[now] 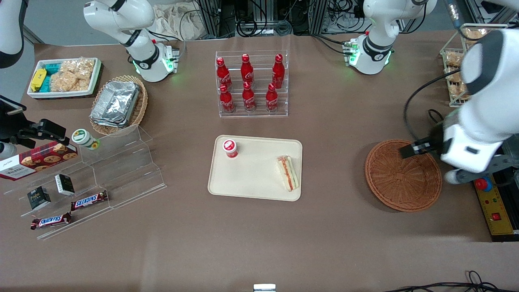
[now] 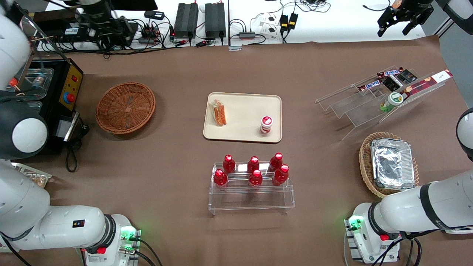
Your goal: Place sandwich from basket to tray
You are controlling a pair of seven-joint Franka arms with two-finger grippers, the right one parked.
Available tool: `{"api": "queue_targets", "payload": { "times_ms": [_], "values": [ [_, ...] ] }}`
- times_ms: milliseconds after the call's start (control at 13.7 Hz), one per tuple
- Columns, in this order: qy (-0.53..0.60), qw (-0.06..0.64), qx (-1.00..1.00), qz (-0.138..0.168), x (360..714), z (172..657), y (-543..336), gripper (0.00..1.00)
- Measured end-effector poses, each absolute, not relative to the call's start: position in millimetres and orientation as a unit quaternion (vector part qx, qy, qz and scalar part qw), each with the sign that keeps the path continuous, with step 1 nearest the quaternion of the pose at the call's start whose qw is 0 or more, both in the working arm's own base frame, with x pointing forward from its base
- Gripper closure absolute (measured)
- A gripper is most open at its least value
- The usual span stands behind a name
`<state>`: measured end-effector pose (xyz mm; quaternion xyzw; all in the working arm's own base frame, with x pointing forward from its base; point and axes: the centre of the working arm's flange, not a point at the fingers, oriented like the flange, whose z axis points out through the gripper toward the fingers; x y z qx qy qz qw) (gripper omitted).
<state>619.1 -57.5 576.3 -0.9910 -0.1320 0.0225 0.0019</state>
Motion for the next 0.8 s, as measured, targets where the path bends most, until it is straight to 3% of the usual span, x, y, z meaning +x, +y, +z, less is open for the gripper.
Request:
{"api": "queue_targets", "payload": {
  "times_ms": [292,802],
  "values": [
    [-0.09,-0.001,-0.996,0.02,579.3,597.7,2.6,0.0],
    [-0.076,-0.01,-0.997,0.006,520.2,603.5,16.1,0.0]
  ]
}}
